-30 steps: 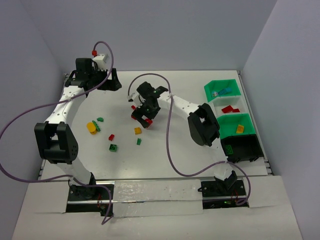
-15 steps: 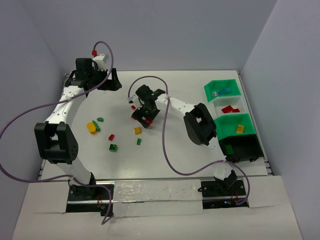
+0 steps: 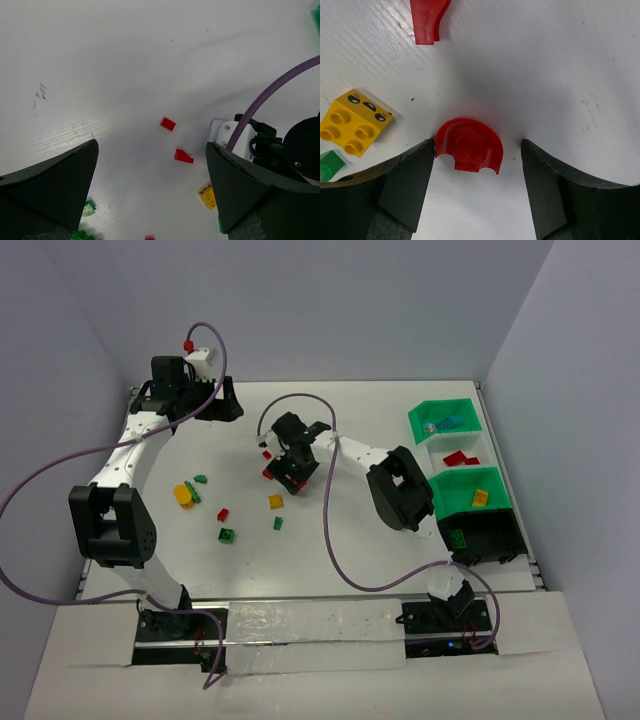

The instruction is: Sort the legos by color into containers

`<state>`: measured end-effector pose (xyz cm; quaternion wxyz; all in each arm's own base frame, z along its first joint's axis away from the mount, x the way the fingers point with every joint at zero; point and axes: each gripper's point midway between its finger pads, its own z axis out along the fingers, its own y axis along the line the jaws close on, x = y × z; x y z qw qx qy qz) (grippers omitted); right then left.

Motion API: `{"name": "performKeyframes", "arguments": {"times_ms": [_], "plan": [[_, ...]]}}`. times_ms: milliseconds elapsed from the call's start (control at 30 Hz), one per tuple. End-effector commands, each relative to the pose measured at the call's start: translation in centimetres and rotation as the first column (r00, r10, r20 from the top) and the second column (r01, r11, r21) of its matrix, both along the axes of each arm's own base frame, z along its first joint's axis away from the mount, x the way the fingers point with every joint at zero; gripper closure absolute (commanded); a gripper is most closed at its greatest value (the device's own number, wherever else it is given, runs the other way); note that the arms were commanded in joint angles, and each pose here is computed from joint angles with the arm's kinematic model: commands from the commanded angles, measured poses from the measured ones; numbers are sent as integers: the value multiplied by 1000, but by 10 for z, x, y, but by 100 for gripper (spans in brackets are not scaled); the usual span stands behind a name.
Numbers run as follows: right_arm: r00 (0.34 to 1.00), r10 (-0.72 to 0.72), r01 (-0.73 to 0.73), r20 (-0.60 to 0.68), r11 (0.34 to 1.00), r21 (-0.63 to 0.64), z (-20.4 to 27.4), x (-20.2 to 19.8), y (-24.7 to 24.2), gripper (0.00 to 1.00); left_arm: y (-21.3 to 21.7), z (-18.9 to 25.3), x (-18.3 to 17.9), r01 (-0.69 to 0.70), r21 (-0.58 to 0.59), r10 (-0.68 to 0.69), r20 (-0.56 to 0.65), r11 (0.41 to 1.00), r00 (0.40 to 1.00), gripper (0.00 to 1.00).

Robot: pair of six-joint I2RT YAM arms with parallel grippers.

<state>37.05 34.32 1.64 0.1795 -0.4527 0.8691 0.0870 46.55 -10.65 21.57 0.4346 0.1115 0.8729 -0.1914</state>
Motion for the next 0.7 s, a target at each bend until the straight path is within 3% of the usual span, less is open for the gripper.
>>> {"name": "performKeyframes", "arguments": {"times_ms": [0,333,567,667], "plan": [[1000,-7,7,-2,1000,-23,-11,-8,-5,25,-2,14,0,13,-27,-12,29,1000,1000,2],[999,13,-16,44,999,52,29,-7,-8,59,-3,15,5,27,-22,-26,34,999,999,2],[991,-107,89,85,978,189,106,20,-58,59,-5,16,10,32,-30,-31,44,999,999,2],[973,-204,175,112,958,226,142,33,-108,59,-9,16,11,40,-44,-38,45,998,998,2]]}}
